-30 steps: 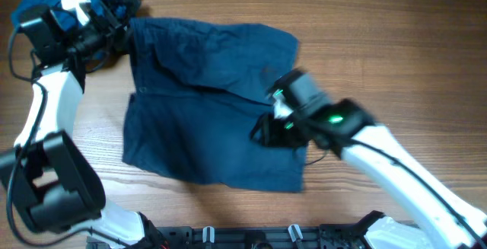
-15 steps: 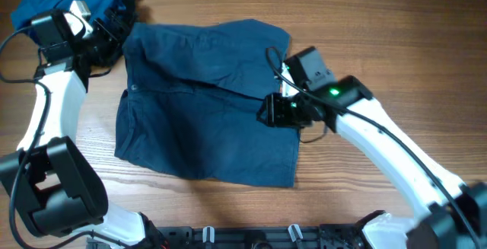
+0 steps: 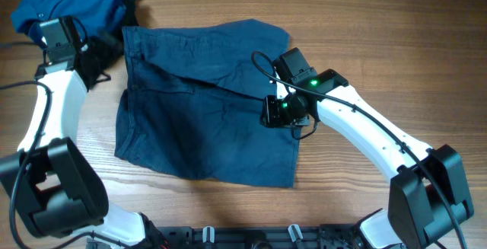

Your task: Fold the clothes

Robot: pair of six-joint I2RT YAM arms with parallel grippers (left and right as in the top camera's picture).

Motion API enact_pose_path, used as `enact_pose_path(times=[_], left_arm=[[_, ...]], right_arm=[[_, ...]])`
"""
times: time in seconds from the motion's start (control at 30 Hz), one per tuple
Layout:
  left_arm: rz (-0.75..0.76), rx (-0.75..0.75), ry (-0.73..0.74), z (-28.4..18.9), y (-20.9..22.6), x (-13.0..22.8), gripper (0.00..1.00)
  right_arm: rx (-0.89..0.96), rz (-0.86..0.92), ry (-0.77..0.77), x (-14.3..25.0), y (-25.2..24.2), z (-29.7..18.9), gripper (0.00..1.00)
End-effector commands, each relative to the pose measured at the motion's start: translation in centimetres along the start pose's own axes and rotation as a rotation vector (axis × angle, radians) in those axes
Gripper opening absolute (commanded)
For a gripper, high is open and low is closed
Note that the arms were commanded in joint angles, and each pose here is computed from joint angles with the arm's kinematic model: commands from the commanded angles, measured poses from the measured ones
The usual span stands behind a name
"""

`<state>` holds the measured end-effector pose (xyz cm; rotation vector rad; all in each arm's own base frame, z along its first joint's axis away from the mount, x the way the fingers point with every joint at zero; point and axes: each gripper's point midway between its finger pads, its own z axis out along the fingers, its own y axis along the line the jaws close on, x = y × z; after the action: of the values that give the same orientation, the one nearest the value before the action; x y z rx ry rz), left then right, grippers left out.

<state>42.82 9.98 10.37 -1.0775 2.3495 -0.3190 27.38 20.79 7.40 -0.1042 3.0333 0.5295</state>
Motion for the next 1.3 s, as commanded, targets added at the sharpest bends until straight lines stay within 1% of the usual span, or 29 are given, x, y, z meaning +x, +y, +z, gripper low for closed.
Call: enact_pose_path(times=[0.0, 0.07, 0.1, 0.13, 0.17, 0.27, 0.3, 0.4, 0.5, 0.6, 0.7, 0.83, 1.0, 1.13, 1.27], left_arm=[[0.037, 0.053, 0.139, -2.8, -1.0, 3.6, 0.53], [0.086, 0.053, 0.156, -4.1, -1.3, 4.4, 0.33], [0.123, 0.060, 0.159, -4.8, -1.7, 4.9, 0.27], [0.166, 0.067, 0.163, -5.9, -2.2, 5.6, 0.16], [0.190, 0.067, 0.171, -6.7, -2.4, 6.2, 0.14], [0.219, -0.005, 0.222, -8.6, -1.5, 8.6, 0.04], [0.226, -0.031, 0.256, -8.9, -1.1, 9.7, 0.04], [0.253, -0.092, 0.373, -9.0, 0.2, 13.2, 0.04], [0.282, -0.150, 0.450, -8.3, 1.9, 16.2, 0.04], [0.303, -0.121, 0.523, -7.0, 2.4, 19.5, 0.04], [0.331, -0.111, 0.563, -6.0, 3.1, 22.0, 0.04], [0.311, -0.120, 0.570, -4.8, 4.3, 23.6, 0.04], [0.280, -0.152, 0.570, -4.0, 5.9, 24.6, 0.04], [0.237, -0.181, 0.593, -3.8, 7.3, 25.8, 0.04], [0.227, -0.171, 0.613, -3.3, 8.3, 27.2, 0.04]], right_arm=[[0.074, -0.023, -0.025, -0.4, -1.1, 0.0, 0.45], [0.071, -0.016, -0.030, -0.5, -1.1, 0.0, 0.44], [0.071, -0.007, -0.035, -0.6, -1.1, 0.0, 0.44], [0.069, -0.008, -0.044, -0.8, -1.0, 0.0, 0.41], [0.068, -0.009, -0.049, -0.9, -0.9, 0.0, 0.38], [0.077, -0.007, -0.053, -1.1, -1.1, 0.2, 0.10], [0.080, -0.001, -0.047, -1.0, -1.2, 0.5, 0.04], [0.095, 0.043, -0.017, -0.3, -1.8, 1.4, 0.04], [0.116, 0.087, 0.020, 1.0, -2.8, 2.4, 0.05], [0.132, 0.139, 0.048, 2.4, -3.8, 3.5, 0.04], [0.100, 0.148, 0.059, 3.3, -4.1, 4.8, 0.04], [0.057, 0.148, 0.071, 4.2, -4.0, 6.0, 0.04], [0.065, 0.158, 0.086, 4.8, -4.5, 6.3, 0.04], [0.004, 0.157, 0.108, 5.4, -3.6, 6.6, 0.04], [0.014, 0.192, 0.136, 6.8, -4.5, 7.4, 0.04]])
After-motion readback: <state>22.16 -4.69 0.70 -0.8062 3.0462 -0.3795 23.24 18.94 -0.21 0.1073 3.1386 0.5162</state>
